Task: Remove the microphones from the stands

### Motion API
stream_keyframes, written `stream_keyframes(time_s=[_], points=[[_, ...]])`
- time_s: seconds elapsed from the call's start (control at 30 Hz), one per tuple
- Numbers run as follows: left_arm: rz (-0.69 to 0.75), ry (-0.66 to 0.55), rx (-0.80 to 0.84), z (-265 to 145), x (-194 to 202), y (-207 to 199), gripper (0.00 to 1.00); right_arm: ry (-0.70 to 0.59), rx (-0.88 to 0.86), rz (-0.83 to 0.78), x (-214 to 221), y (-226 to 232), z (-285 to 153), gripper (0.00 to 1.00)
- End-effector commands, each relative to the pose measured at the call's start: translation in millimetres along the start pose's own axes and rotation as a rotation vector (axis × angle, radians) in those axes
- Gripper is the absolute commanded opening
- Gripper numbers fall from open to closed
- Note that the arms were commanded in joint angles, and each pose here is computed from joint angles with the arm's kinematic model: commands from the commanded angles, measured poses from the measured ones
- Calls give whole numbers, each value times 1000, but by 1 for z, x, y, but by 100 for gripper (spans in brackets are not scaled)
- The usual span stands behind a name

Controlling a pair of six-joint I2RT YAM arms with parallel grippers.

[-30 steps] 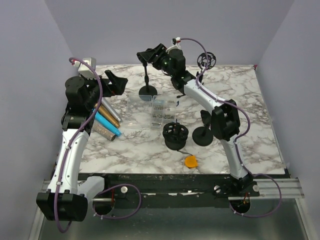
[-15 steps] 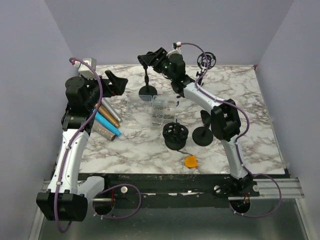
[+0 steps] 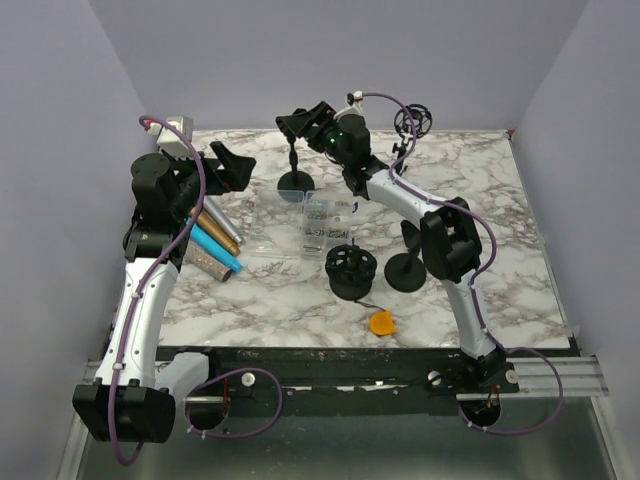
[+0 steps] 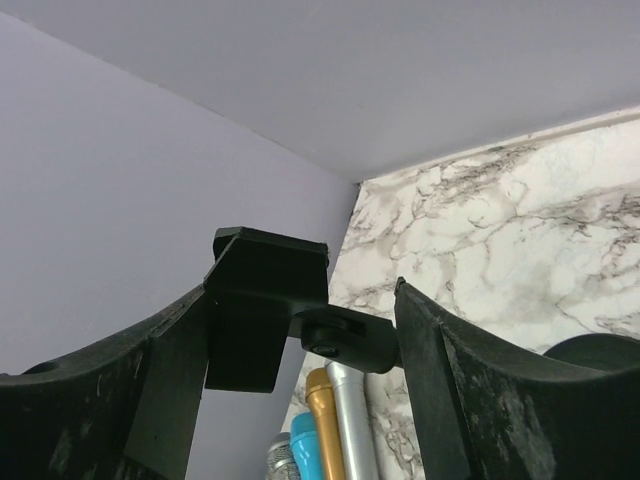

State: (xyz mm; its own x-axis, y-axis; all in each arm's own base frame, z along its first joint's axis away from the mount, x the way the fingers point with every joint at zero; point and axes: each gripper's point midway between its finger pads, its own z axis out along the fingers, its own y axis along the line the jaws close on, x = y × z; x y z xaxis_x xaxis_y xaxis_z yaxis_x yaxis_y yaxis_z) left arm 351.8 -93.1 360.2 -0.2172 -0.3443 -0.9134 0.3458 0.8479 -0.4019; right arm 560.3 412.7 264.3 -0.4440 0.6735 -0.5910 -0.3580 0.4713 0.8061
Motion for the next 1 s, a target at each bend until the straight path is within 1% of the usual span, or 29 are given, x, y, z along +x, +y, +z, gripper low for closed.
stream_keyframes(time_s=[0.0, 0.47, 0.67, 0.8, 0.97], points=[[18, -3, 21, 1, 2, -2, 98, 121, 258, -40, 49, -103, -12, 72], [17, 2, 16, 2, 5, 0, 98, 145, 284, -43, 59, -123, -12, 78], [16, 8, 18, 3, 6, 0, 98, 158, 307, -36, 67, -136, -16, 78], [15, 9, 18, 4, 7, 1, 98, 187, 298, -27, 74, -138, -19, 78], [15, 9, 16, 4, 7, 1, 98, 187, 302, -23, 77, -144, -23, 78]])
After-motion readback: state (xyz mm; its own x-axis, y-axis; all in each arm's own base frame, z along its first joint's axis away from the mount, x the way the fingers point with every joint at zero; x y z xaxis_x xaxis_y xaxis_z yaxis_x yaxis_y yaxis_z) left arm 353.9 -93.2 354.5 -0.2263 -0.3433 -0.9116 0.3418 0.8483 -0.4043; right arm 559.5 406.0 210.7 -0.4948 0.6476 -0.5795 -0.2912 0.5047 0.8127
